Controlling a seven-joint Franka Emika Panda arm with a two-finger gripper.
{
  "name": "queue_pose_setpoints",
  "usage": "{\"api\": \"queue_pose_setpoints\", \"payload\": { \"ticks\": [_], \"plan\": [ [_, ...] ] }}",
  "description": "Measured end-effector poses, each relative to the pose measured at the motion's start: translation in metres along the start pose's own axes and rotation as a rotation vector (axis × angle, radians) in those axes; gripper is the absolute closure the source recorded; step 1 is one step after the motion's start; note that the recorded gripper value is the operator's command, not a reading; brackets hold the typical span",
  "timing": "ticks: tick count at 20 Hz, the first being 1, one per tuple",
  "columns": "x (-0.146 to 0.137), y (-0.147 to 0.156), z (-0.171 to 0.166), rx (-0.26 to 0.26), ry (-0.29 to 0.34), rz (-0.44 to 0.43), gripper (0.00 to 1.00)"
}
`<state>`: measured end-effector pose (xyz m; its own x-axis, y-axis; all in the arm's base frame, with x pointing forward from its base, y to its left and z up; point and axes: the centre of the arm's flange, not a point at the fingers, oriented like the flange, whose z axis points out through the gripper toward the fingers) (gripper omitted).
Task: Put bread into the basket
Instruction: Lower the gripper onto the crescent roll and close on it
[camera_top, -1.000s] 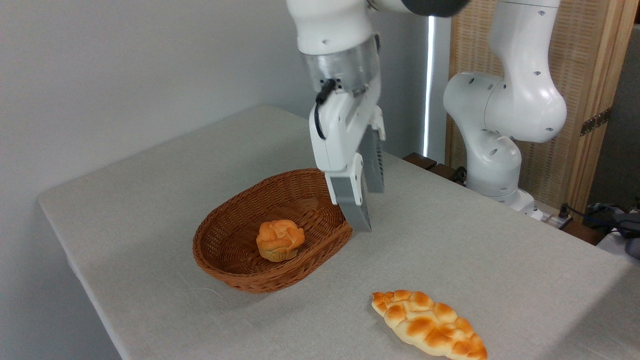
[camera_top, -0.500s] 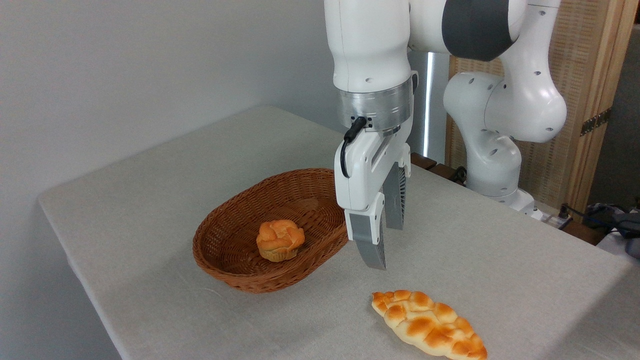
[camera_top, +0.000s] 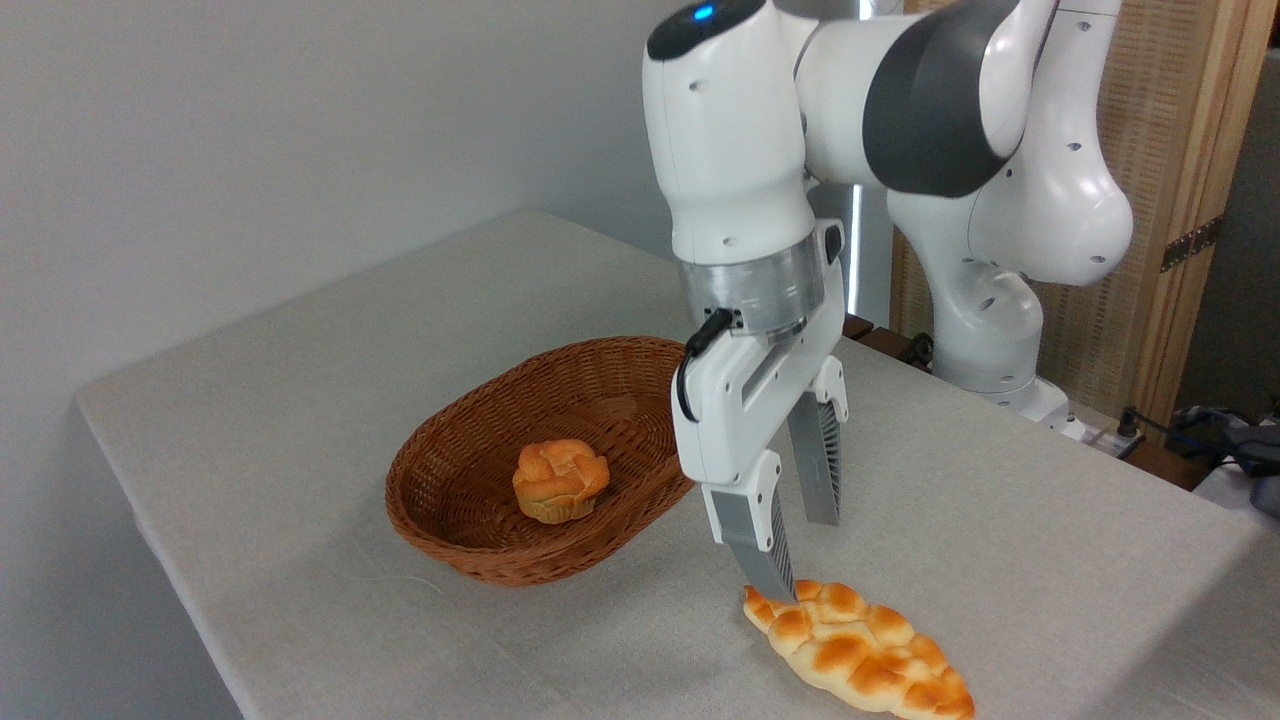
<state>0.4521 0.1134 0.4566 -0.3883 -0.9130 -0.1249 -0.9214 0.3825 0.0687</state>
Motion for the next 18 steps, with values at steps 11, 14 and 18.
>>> {"api": "queue_pose_setpoints", "payload": {
  "ticks": [11,14,18],
  "plan": [
    [-0.006,0.004,0.028,0.003,-0.060,0.027,0.00],
    [-0.008,0.003,0.034,-0.004,-0.065,0.030,0.00],
    [-0.012,0.003,0.041,-0.017,-0.094,0.054,0.00]
  ]
}}
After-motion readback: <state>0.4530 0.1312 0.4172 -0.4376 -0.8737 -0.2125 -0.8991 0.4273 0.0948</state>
